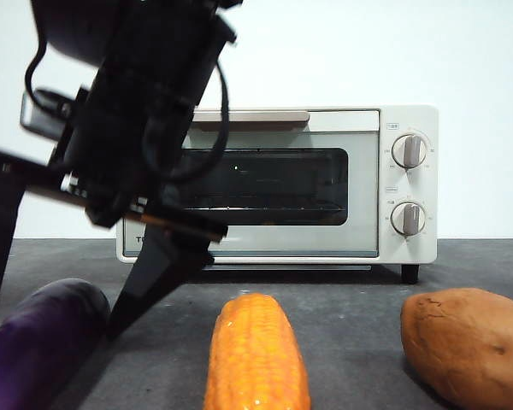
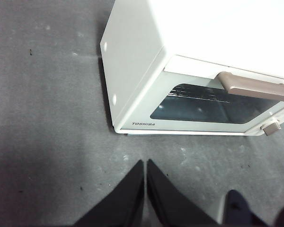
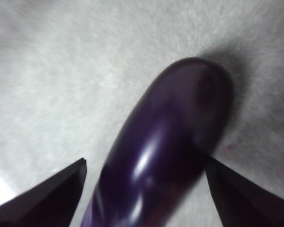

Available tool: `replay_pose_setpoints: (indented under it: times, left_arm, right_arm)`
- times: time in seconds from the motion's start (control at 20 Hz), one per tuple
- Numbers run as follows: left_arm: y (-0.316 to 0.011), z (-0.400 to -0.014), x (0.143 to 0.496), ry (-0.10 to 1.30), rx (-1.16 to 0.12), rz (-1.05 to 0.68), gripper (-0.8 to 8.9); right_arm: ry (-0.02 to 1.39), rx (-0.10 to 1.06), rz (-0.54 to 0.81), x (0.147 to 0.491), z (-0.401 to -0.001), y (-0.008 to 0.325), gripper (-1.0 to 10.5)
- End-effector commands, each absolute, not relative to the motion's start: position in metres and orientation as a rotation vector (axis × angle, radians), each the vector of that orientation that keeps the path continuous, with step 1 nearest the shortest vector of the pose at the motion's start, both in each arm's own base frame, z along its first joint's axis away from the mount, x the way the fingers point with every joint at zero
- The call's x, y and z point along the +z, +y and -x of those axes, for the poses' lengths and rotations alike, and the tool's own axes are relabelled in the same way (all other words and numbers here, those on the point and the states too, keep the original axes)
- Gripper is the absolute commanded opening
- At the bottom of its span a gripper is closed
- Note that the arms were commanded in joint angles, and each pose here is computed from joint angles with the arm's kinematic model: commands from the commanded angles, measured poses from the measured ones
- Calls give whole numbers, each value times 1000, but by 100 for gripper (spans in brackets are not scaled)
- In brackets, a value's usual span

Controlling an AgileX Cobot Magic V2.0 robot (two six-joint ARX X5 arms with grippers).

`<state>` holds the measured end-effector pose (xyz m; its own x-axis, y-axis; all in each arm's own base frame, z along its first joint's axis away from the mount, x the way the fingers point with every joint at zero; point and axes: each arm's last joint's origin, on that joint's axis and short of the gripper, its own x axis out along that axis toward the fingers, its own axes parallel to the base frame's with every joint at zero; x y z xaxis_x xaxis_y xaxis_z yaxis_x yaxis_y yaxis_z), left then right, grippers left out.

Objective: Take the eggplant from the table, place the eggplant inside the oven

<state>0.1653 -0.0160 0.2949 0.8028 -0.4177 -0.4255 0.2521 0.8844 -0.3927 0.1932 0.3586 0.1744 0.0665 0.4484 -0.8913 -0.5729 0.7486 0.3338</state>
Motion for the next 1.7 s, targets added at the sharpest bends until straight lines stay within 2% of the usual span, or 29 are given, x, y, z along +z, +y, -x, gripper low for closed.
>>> replay_pose_setpoints:
  times: [0.05,0.25,0.35,0.5,0.7,0.9,1.15,1.55,1.7]
  left_arm:
    - [-16,-167,302,501,-371,308,6]
    - [-16,-167,302,501,-371,305,6]
    - [-15,-167,302,497,-367,302,6]
    - [-13,-167,307,485,-356,304,6]
    - [-12,-166,316,455,-360,298,6]
    - [-15,-169,322,446,-388,300,6]
    - [-37,-186,335,478,-506,273,6]
    - [-113,-244,357,569,-739,159,6]
    - [-145,-269,362,617,-758,70,6]
  right_arm:
    - [1292,771,120,166,-193,369,322]
    - [1285,791,112,169,-191,371,194]
    - [1311,802,122,183,-192,370,189]
    - [1326,845,278,218,-190,363,189]
    - [1254,878,477,272,-181,343,189]
    - [1168,765,647,318,-165,302,189]
    - [965,510,794,371,-141,245,189]
    - [767,539,580,433,-103,171,189]
    - [721,561,504,446,-91,148,189]
